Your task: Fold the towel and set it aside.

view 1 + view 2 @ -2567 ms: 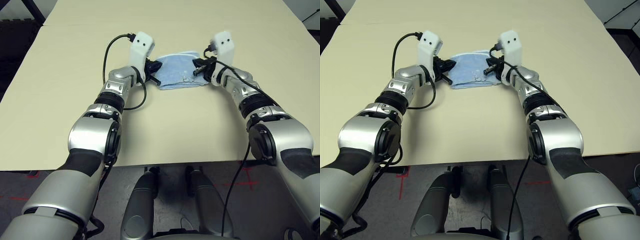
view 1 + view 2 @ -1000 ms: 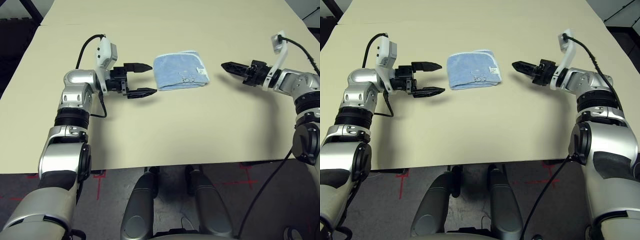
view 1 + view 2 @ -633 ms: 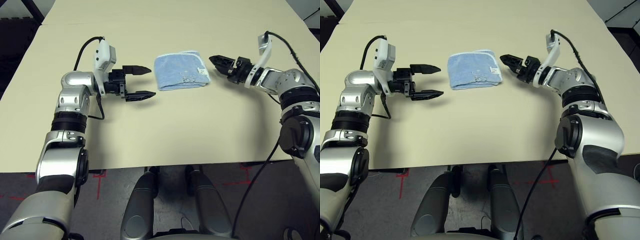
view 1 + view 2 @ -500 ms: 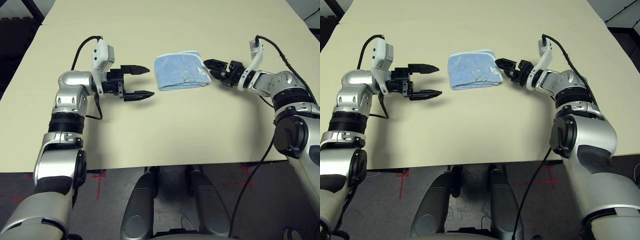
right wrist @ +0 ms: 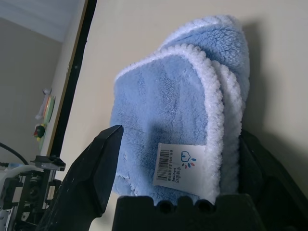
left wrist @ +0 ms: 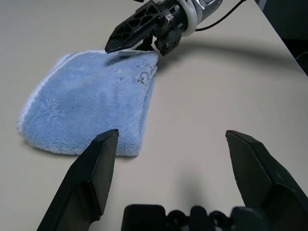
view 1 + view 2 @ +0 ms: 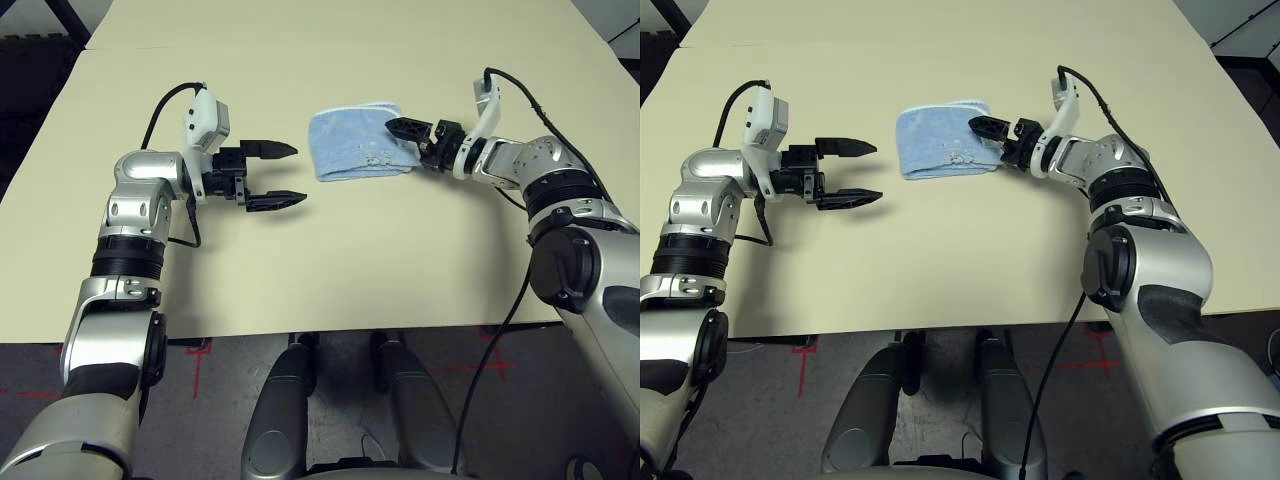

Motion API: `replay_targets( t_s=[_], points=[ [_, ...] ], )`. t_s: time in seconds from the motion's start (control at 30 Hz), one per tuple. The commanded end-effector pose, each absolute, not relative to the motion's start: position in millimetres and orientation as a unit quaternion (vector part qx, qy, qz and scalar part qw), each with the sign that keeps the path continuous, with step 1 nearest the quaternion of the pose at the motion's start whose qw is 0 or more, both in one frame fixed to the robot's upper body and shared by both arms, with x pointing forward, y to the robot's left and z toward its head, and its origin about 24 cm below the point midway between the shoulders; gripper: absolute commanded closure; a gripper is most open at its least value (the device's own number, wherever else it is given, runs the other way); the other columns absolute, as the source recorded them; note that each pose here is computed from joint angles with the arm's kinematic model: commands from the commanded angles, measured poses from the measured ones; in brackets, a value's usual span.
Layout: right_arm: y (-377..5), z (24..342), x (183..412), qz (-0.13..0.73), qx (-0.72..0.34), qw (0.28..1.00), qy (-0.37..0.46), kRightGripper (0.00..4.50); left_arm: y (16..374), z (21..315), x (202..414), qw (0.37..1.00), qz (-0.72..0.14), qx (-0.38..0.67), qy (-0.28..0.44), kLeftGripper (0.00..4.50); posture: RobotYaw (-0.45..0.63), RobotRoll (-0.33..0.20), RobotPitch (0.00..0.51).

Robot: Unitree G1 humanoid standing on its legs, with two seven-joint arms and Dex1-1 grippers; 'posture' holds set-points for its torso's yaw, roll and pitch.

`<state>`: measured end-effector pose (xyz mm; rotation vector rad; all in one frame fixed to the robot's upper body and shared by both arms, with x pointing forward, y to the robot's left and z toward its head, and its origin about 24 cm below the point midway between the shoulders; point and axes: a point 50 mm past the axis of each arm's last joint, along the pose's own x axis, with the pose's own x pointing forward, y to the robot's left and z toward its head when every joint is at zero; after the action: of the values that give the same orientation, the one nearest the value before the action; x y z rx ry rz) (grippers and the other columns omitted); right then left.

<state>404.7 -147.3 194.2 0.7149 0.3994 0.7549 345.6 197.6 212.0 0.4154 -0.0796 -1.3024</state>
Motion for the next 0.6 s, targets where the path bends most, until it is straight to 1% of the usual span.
replay_targets(
  t_s=[0.03,0.07,0.17,0.23,0.27,0.4,0.43,0.5,0.53,0.6],
  points=[
    [-139.7,184.9,403.1,0.359,0.34,0.842,0.216,0.02,198.3,210.7,342.3,0.771,-0.605,0.197,-0.032,0.0,0.16,0.0,0.294],
    [-139.3,184.9,403.2,0.359,0.34,0.842,0.216,0.02,198.1,210.7,342.3,0.771,-0.605,0.197,-0.032,0.0,0.16,0.0,0.294],
    [-139.3,184.4,402.7,0.363,0.343,0.839,0.214,0.59,197.7,210.4,342.0,0.77,-0.606,0.197,-0.031,0.0,0.16,0.0,0.29],
    [-139.3,184.6,402.2,0.368,0.346,0.836,0.214,1.31,197.6,210.2,341.8,0.77,-0.606,0.197,-0.031,0.0,0.16,0.0,0.29],
    [-139.4,185.2,402.0,0.37,0.346,0.835,0.213,1.75,197.5,210.2,341.7,0.769,-0.607,0.198,-0.03,0.0,0.16,0.0,0.29],
    [-141.0,188.1,401.5,0.377,0.35,0.832,0.208,3.23,196.9,209.8,342.0,0.768,-0.608,0.199,-0.028,0.0,0.14,0.0,0.285],
    [-141.7,188.5,401.4,0.378,0.351,0.832,0.206,3.69,196.6,209.6,342.2,0.768,-0.609,0.199,-0.028,0.0,0.14,0.0,0.285],
    [-143.3,189.2,401.3,0.377,0.353,0.831,0.204,4.41,196.2,209.3,342.4,0.767,-0.609,0.199,-0.027,0.0,0.14,0.0,0.284],
    [-143.8,189.4,401.3,0.378,0.354,0.831,0.203,4.49,196.0,209.2,342.4,0.767,-0.61,0.199,-0.027,0.0,0.14,0.0,0.284],
    [-148.1,192.6,401.9,0.376,0.361,0.832,0.19,4.49,195.5,208.7,342.6,0.766,-0.61,0.199,-0.026,0.0,0.13,0.0,0.283]
  ],
)
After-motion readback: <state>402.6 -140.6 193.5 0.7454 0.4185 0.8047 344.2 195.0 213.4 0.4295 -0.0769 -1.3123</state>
